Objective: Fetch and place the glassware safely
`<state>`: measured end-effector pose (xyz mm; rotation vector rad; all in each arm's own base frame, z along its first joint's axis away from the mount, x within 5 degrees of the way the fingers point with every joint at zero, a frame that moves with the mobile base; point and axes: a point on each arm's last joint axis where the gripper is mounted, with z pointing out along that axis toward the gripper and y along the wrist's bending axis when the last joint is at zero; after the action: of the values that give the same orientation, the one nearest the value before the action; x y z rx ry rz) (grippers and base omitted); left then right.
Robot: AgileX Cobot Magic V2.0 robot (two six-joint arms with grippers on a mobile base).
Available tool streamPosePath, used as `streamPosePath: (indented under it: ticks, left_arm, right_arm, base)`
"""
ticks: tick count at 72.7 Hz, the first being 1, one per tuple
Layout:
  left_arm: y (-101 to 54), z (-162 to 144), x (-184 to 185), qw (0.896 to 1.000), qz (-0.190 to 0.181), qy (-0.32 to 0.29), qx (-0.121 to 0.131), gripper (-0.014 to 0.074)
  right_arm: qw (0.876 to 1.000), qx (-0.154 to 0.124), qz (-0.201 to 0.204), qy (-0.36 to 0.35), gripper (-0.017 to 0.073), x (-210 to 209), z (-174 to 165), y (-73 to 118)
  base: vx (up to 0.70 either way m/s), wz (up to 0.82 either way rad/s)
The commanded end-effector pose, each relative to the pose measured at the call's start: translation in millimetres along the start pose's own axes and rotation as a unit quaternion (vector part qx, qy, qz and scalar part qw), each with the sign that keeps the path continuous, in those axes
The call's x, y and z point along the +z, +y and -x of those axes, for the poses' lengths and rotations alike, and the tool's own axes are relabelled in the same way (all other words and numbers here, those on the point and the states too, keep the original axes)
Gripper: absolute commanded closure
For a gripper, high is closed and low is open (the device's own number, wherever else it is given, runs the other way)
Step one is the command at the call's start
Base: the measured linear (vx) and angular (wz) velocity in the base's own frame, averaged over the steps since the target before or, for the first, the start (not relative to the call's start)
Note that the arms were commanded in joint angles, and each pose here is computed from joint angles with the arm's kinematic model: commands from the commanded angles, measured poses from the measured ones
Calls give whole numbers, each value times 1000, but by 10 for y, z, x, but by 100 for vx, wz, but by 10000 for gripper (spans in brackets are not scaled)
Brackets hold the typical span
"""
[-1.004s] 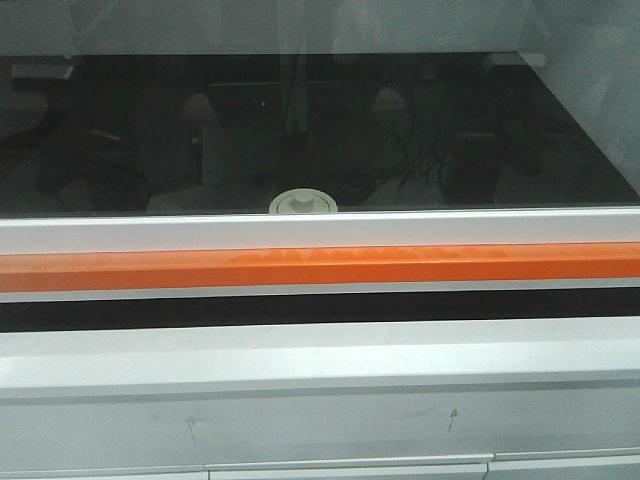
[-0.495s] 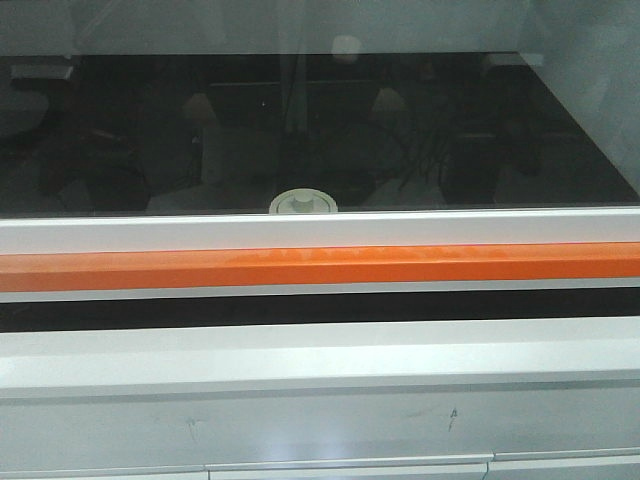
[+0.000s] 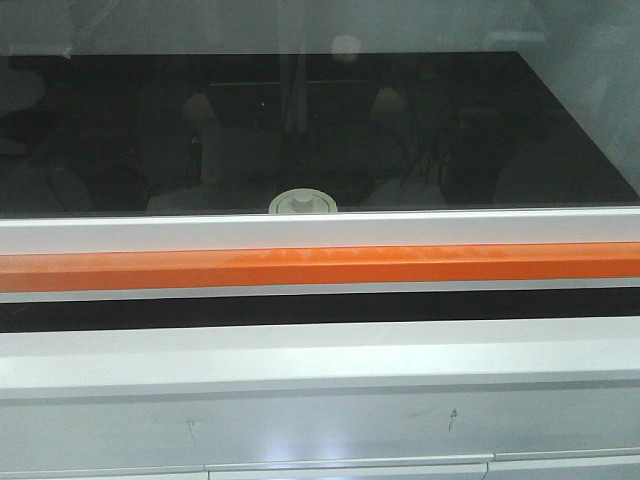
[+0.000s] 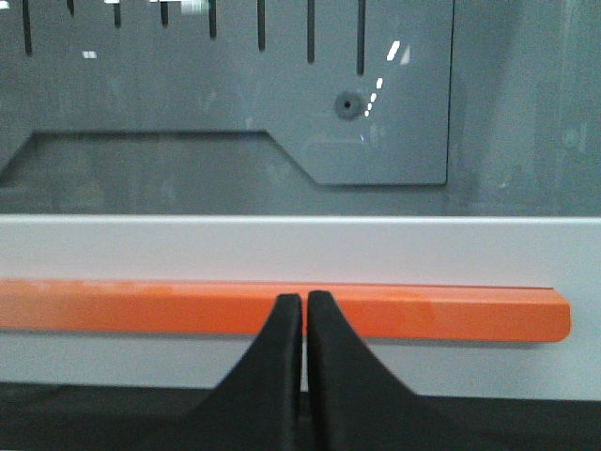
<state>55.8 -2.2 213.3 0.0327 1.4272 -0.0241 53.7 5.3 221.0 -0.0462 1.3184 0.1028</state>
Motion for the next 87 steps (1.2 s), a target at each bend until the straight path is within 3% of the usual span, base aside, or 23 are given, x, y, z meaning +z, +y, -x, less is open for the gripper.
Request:
streamPosePath:
  ticks: [1,11,18,30,49,58,68,79,87]
  left_arm:
    - [1,372,-35,996,-1,-90,-2,601]
    - [6,785,2,995,0,-98,-2,601]
    - [10,1015,105,998,1,-65,-2,601]
    - [13,1218,281,1000,1,-11,0,601]
    - [3,1164,346,1000,-5,17,-2,601]
    - [-16,1140,356,999,-17,33,-32,601]
    - [-23,1041,483,996,-16,81,-30,601]
    - [-41,922,647,990,-16,130,-58,601]
    - [-46,853,733,987,-15,150,-61,601]
  right_arm:
    - [997,28,0,-74,566,-10,278,2]
    - [997,27,0,-75,564,72,715,13]
    - [999,20,-2,-51,564,236,980,19]
    - [1000,1,-6,21,563,554,1122,18]
    - [997,4,-8,78,563,768,972,12]
    - [998,4,-7,65,563,778,993,13]
    - [998,12,5,66,563,791,987,40]
    - [995,11,21,99,563,892,887,80]
    - [991,12,20,130,563,990,732,83]
  base:
    - [0,0]
    - [0,0]
    - [0,0]
    - [0,0]
    - [0,0]
    - [0,0]
    - [0,0]
    - [0,0]
    - [0,0]
